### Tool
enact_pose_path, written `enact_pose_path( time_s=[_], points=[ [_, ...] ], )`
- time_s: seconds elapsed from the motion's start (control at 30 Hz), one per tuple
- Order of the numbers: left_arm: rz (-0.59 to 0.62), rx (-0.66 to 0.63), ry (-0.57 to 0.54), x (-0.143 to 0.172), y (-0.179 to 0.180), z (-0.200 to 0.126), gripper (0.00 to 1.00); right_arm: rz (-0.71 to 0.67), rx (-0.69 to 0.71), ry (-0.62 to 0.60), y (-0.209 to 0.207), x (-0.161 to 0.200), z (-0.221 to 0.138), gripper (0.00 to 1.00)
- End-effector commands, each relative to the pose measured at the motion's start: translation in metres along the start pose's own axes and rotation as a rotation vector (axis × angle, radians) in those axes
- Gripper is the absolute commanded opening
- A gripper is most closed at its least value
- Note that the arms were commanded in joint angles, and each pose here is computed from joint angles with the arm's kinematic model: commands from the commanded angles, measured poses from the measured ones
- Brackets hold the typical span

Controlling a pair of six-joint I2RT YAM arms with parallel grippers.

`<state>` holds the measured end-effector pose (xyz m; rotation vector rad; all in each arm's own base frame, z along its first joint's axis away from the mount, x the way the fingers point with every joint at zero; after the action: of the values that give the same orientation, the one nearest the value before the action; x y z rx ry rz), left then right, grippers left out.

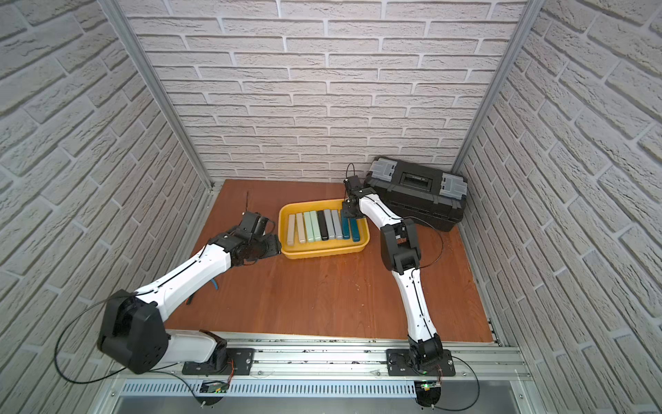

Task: Put the pruning pliers into the storage box
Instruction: Adjust the pruning pliers in the storage box.

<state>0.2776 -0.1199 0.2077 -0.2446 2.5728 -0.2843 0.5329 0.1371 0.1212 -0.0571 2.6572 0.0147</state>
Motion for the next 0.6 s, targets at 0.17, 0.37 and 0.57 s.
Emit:
enact_pose_path(
  time_s=[0.17,0.37,0.57],
  points=[
    [-0.001,0.012,-0.006,-0.007,-0.005,0.002,0.68,-0.012,0.074,0.063,-0.001,0.013,0.027,0.19],
    [0.002,0.01,-0.003,-0.008,-0.005,0.003,0.68,-0.009,0.084,0.083,-0.002,0.015,0.036,0.19],
    [-0.001,0.01,-0.004,-0.008,-0.005,0.002,0.68,-0.006,0.064,0.058,0.0,0.008,0.021,0.19]
  ],
)
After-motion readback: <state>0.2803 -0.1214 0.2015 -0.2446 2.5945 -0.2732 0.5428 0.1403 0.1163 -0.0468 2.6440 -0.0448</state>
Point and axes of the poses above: each gripper's point midway between its finger pads, its own z axis out along the fingers, its own y axis along the line the jaws close on, x = y × z, the point moved 9 cm from there along -z, back along the fingers, and after that the axes turned 1 degree about -z, right-handed, at the moved point
